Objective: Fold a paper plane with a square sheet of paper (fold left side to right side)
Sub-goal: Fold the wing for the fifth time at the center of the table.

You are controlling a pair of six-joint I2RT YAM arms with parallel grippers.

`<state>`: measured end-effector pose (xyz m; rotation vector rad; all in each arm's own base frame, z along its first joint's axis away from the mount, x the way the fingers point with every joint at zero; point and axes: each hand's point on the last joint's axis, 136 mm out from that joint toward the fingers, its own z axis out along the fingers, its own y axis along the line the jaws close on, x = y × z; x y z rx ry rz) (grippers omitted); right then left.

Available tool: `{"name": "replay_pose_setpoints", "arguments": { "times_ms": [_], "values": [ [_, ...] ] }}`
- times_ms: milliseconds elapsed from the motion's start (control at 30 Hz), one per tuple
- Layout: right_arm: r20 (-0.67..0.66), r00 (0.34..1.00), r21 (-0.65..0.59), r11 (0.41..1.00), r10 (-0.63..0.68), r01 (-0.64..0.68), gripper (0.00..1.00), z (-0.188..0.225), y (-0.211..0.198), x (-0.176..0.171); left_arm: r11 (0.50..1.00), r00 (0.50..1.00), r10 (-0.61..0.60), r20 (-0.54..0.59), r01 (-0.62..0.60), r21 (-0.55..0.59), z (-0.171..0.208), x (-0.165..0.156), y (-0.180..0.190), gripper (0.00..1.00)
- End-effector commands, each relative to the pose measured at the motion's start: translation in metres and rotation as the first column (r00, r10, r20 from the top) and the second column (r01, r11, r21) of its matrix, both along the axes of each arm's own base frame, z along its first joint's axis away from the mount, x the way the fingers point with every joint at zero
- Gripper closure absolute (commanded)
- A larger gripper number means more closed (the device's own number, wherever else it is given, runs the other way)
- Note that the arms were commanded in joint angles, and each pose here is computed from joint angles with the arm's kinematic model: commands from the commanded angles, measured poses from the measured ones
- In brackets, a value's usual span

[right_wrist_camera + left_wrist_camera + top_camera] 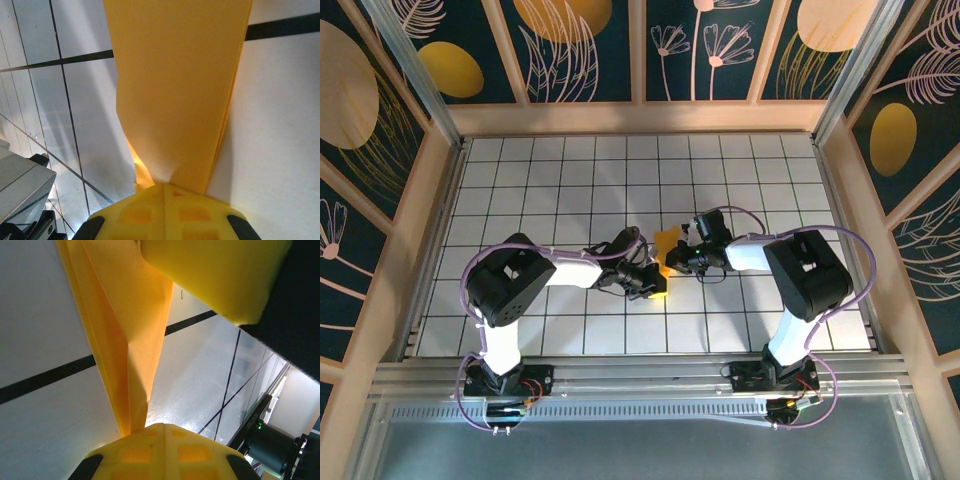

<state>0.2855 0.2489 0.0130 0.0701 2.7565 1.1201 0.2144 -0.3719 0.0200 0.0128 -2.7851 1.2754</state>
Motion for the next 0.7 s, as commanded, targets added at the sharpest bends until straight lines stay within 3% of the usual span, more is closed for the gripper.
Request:
{"name": "replay_pose_setpoints", "arguments": {
  "times_ms": [0,667],
  "values": [
    [-0.153,0.987,-0.251,0.968,-0.049,0.009,1.0,-0.0616,-0.0406,-0.038,1.0,1.0,-0.01,-0.026,0.011,0.026,-0.0082,-0.009,0.0046,0.95],
    [-0.154,0.987,-0.255,0.967,-0.049,0.008,1.0,-0.0619,-0.0409,-0.0382,0.999,0.999,-0.015,-0.041,0.016,0.039,-0.0164,-0.014,0.0046,0.95]
  ]
}}
